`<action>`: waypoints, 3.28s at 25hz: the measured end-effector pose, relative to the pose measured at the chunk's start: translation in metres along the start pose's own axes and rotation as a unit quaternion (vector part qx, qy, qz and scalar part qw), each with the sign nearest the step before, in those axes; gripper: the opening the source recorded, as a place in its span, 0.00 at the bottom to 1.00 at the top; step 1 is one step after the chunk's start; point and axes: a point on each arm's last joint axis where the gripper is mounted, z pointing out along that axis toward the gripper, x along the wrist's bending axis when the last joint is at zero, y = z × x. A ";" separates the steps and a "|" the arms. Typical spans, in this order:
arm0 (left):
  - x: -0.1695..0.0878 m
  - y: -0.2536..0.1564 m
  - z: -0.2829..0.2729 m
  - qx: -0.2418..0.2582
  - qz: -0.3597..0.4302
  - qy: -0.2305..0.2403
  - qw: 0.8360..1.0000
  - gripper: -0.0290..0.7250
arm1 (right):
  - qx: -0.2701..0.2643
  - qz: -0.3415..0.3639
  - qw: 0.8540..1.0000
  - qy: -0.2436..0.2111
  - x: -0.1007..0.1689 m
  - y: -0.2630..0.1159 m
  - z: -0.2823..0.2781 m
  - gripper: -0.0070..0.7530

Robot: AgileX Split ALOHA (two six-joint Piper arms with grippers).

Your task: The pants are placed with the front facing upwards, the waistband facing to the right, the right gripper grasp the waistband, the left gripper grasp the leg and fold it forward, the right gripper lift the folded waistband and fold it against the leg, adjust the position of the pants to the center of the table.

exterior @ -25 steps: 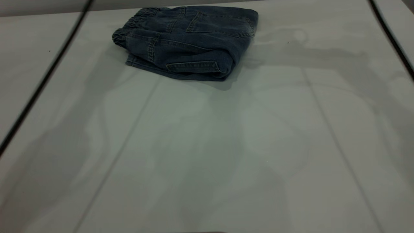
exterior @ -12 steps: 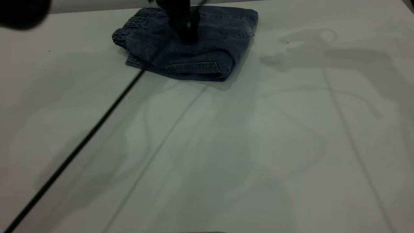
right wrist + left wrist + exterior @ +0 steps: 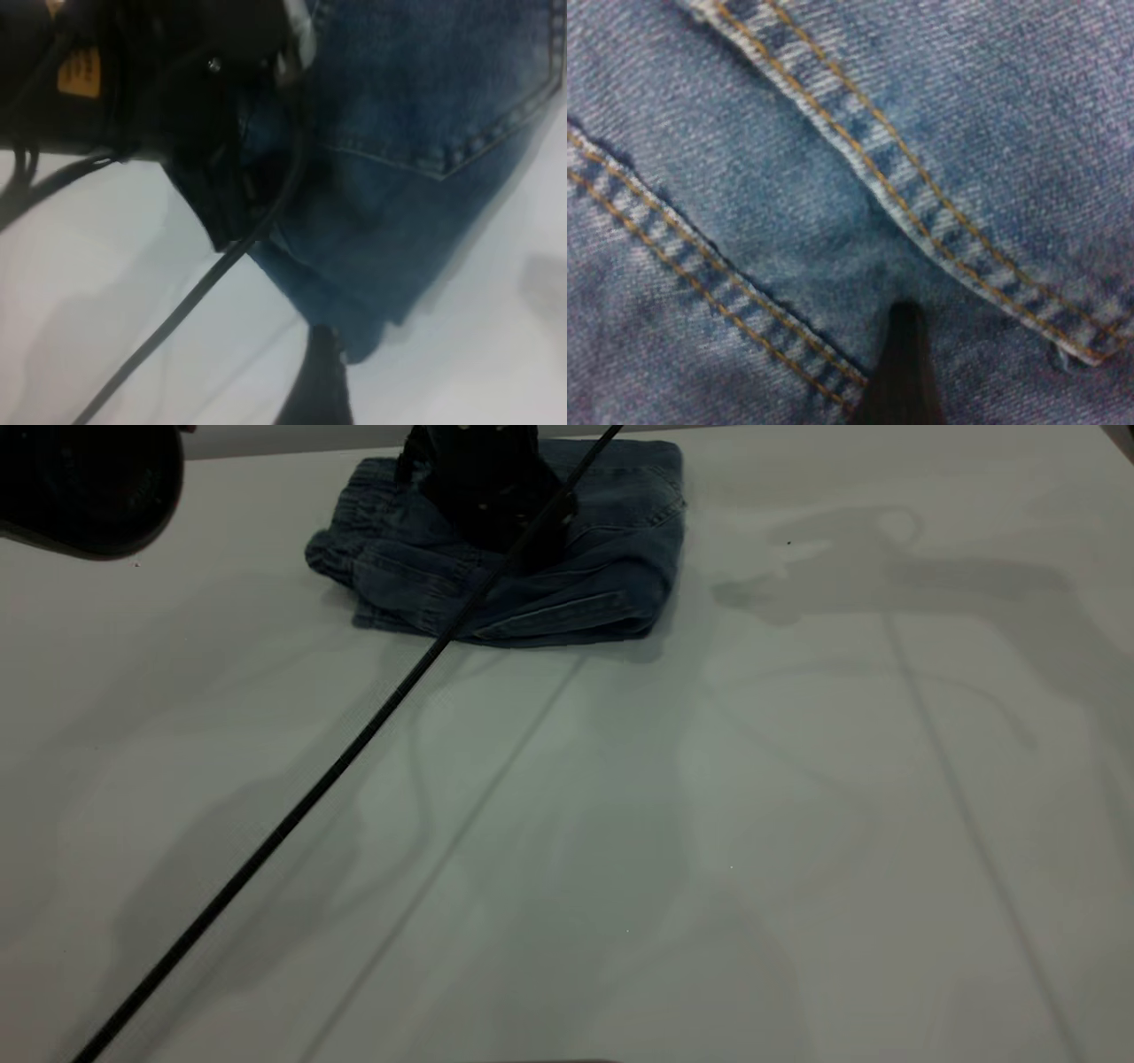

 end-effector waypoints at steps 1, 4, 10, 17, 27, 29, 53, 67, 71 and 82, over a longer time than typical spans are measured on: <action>-0.004 0.001 0.000 0.000 -0.018 0.001 1.000 0.82 | 0.000 0.000 1.000 0.000 0.000 0.000 0.000 0.77; -0.017 0.005 -0.003 -0.002 -0.040 0.001 0.999 0.82 | 0.000 0.000 1.000 0.000 0.000 0.000 0.000 0.77; -0.029 0.013 -0.016 -0.014 -0.019 0.001 1.000 0.82 | -0.001 0.001 1.000 -0.001 -0.001 0.000 -0.001 0.77; -0.017 0.027 -0.068 -0.048 0.006 0.068 0.996 0.82 | -0.017 -0.009 1.000 0.000 0.000 0.011 -0.012 0.77; -0.020 0.020 -0.006 -0.071 -0.058 0.050 0.995 0.82 | -0.029 -0.018 0.999 0.012 0.006 0.021 -0.023 0.77; -0.020 0.017 0.001 -0.064 -0.062 0.047 0.995 0.82 | -0.028 -0.018 0.999 0.013 0.007 0.020 -0.023 0.77; -0.019 0.039 -0.126 -0.104 -0.052 0.059 0.991 0.82 | -0.049 -0.046 0.998 -0.014 0.023 0.026 -0.051 0.77; -0.029 0.018 -0.301 -0.199 -0.053 0.075 0.976 0.82 | -0.080 -0.095 0.992 -0.036 0.132 -0.001 -0.192 0.77; -0.034 -0.015 -0.344 -0.192 -0.049 0.092 0.976 0.82 | -0.106 -0.080 0.989 -0.064 0.153 -0.018 -0.224 0.77; -0.062 -0.151 -0.433 -0.198 -0.055 0.106 0.973 0.82 | -0.072 -0.046 0.993 -0.076 0.173 -0.131 -0.245 0.77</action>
